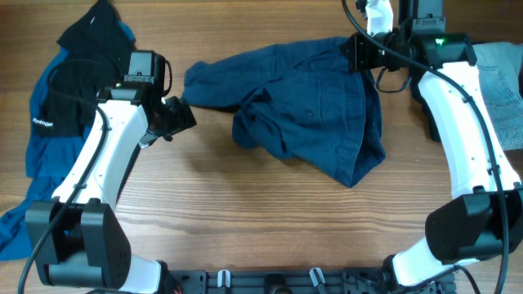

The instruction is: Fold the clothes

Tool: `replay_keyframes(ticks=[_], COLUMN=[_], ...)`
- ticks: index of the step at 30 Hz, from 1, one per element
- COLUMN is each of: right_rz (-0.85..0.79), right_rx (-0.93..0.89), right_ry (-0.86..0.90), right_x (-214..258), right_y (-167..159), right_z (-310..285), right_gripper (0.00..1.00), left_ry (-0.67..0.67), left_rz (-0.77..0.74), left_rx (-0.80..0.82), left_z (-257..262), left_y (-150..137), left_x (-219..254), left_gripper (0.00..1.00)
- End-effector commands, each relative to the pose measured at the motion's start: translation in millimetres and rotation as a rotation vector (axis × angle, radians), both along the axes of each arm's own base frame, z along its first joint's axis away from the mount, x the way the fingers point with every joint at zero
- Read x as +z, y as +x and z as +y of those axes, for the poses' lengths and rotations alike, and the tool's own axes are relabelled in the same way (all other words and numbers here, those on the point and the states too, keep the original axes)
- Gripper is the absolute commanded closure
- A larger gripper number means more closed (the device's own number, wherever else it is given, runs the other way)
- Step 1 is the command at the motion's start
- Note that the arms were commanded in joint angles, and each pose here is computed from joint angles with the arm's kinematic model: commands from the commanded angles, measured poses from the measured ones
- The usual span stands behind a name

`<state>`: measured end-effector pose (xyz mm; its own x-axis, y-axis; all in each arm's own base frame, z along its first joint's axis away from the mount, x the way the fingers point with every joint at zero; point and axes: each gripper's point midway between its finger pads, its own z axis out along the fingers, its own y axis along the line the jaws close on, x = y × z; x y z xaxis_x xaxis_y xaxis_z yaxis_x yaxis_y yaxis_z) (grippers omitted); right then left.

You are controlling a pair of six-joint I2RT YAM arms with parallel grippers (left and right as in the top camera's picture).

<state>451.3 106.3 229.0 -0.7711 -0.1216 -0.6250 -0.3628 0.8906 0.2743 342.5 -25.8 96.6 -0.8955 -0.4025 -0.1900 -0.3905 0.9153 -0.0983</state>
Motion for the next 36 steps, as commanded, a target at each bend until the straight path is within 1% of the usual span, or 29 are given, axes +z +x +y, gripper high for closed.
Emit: replay_keyframes(ticks=[1, 3, 5, 11, 14, 16, 19, 22, 28, 31, 34, 36], right_rz=[0.009, 0.018, 0.022, 0.017, 0.015, 0.013, 0.013, 0.013, 0.013, 0.013, 0.009, 0.007], right_rx=[-0.019, -0.013, -0.011, 0.001, 0.003, 0.006, 0.006, 0.006, 0.003, 0.003, 0.004, 0.004], right_ry=[-0.003, -0.014, -0.016, -0.020, -0.022, -0.024, -0.026, -0.025, -0.029, -0.028, -0.028, -0.028], right_x=[1.9, -0.5, -1.3, -1.2, -1.1, -1.2, -1.2, -1.2, -1.4, -1.4, -0.9, -0.6], right_y=[-2.0, -4.4, -5.4, -5.6, -5.5, -5.5, -5.4, -5.5, -5.2, -5.2, -4.6, -4.2], right_z=[-8.4, -12.6, -13.1, -12.5, -12.6, -12.6, -12.7, -12.7, -13.4, -13.3, -13.3, -13.2], right_gripper=[0.96, 0.95, 0.96, 0.96, 0.96, 0.96, 0.96, 0.96, 0.96, 0.96, 0.96, 0.96], left_ry=[0.020, 0.023, 0.027, 0.010, -0.060, -0.114, -0.158, -0.163, -0.165, -0.191, -0.226, -0.225], left_rz=[0.006, -0.020, -0.082, -0.279, -0.347, -0.360, -0.365, -0.376, -0.451, -0.488, -0.523, -0.526], left_rx=[-0.011, -0.021, -0.037, -0.108, -0.190, -0.241, -0.284, -0.288, -0.298, -0.318, -0.337, -0.337], left_z=[6.3, 10.3, 14.4, 11.8, -5.5, -17.5, -27.3, -28.9, -31.0, -38.0, -44.8, -44.8], left_y=[0.3, 7.0, 22.5, 78.0, 107.5, 119.7, 129.3, 136.5, 151.5, 156.9, 161.4, 162.8], left_x=[-4.4, -3.0, 0.2, 3.5, -14.8, -34.5, -58.2, -71.0, -62.2, -55.7, -48.8, -51.0], left_gripper=[0.15, 0.13, 0.10, 0.08, 0.08, 0.09, 0.09, 0.09, 0.09, 0.09, 0.14, 0.16])
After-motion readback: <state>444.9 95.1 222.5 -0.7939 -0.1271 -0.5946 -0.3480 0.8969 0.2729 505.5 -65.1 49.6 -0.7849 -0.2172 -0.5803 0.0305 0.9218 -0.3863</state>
